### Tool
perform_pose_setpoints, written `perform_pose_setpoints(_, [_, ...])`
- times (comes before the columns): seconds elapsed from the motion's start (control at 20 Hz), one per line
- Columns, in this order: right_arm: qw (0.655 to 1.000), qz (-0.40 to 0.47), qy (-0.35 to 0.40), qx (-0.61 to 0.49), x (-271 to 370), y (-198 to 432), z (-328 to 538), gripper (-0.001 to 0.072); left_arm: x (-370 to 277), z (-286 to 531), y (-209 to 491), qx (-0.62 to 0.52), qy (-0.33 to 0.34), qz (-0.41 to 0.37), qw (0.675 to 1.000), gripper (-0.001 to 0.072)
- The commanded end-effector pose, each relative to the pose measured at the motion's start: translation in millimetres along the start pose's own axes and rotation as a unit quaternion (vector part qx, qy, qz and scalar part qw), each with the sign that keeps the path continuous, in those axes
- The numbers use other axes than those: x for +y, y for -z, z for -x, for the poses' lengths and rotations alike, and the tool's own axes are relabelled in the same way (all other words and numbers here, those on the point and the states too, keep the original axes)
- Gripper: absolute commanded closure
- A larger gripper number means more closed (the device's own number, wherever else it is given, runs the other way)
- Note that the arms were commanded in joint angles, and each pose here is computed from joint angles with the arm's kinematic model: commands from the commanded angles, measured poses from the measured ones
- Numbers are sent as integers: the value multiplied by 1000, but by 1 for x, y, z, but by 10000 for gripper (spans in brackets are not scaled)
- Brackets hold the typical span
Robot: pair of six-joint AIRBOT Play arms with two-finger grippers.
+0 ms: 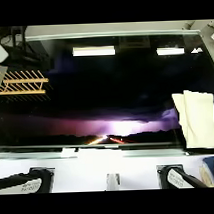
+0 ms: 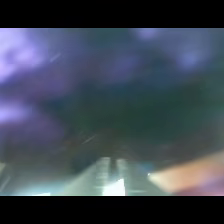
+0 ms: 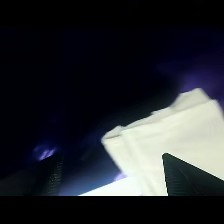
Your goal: Fold the shirts.
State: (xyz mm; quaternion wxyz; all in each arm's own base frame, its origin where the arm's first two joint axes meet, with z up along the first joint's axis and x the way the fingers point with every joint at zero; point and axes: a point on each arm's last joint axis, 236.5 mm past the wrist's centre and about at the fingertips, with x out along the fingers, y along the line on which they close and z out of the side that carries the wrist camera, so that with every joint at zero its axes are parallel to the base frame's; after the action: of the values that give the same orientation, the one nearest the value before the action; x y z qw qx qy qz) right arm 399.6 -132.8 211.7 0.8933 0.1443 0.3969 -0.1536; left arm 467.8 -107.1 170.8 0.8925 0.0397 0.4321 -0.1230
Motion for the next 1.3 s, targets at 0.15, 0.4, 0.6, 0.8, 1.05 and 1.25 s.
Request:
perform_pose_setpoints(0.15, [976,95,-76,183,177,115,-71,16,48,-31,104,186,-96,65,976,48])
perform_pose_setpoints(0.4, [963,147,-93,207,206,143,-79,18,49,-31,104,175,-97,67,977,48])
perform_pose_setpoints(0.6, [962,145,-97,209,208,144,-78,18,49,-33,102,171,-96,68,978,48])
perform_pose_setpoints(0.8, [962,145,-97,210,208,144,-78,18,49,-33,102,171,-96,67,978,48])
perform_pose_setpoints(1.05, [962,145,-97,210,208,144,-78,18,49,-33,102,170,-96,67,978,48])
perform_pose_setpoints(1.25, [962,145,-97,210,208,144,-78,18,49,-33,102,171,-96,67,978,48])
